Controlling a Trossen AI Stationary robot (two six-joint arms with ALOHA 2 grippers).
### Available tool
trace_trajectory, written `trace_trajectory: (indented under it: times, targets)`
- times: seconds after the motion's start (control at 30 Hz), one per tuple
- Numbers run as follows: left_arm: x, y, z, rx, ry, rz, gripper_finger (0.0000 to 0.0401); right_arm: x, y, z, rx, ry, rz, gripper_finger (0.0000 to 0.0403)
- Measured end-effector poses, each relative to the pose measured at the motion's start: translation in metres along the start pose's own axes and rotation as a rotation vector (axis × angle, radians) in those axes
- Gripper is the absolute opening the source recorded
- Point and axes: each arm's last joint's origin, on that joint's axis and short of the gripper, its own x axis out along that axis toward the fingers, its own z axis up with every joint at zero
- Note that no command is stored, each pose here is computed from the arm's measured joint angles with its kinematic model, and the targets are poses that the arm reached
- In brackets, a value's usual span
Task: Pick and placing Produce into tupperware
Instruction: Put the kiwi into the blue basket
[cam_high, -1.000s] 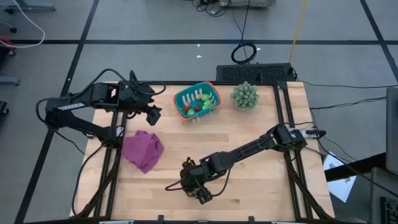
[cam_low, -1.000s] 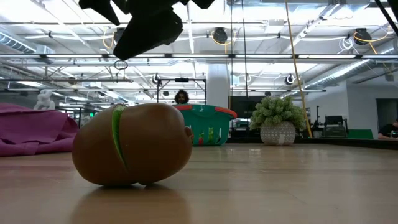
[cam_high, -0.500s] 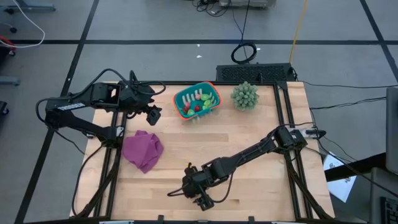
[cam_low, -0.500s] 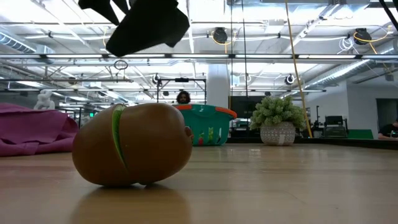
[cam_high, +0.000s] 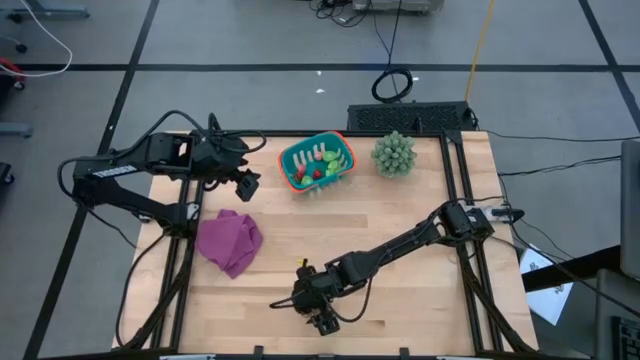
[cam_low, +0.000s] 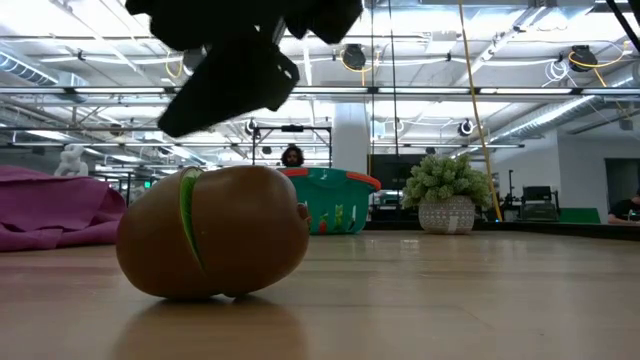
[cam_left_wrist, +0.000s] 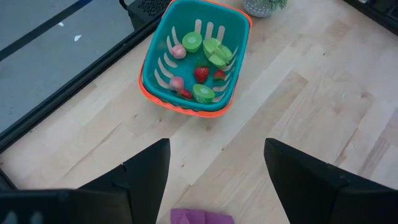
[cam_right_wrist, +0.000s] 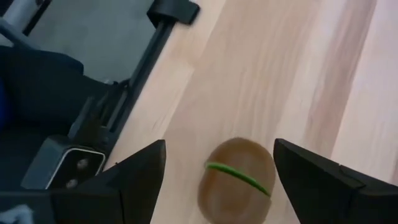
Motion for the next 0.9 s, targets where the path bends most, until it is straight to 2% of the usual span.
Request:
trace_trajectory:
  times: [0.27,0.9]
  targets:
    - [0.000,0.000,0.000,0.004,0.003,-0.003,0.0263,0.009,-0.012,-0.015,0.078,0.022,-0.015,0.0289]
    - [0.000,0.000,0.000,0.002,0.002,-0.003,0.0266,0.018,-0.014,-0.029,0.155,0.021,0.038,0.0289]
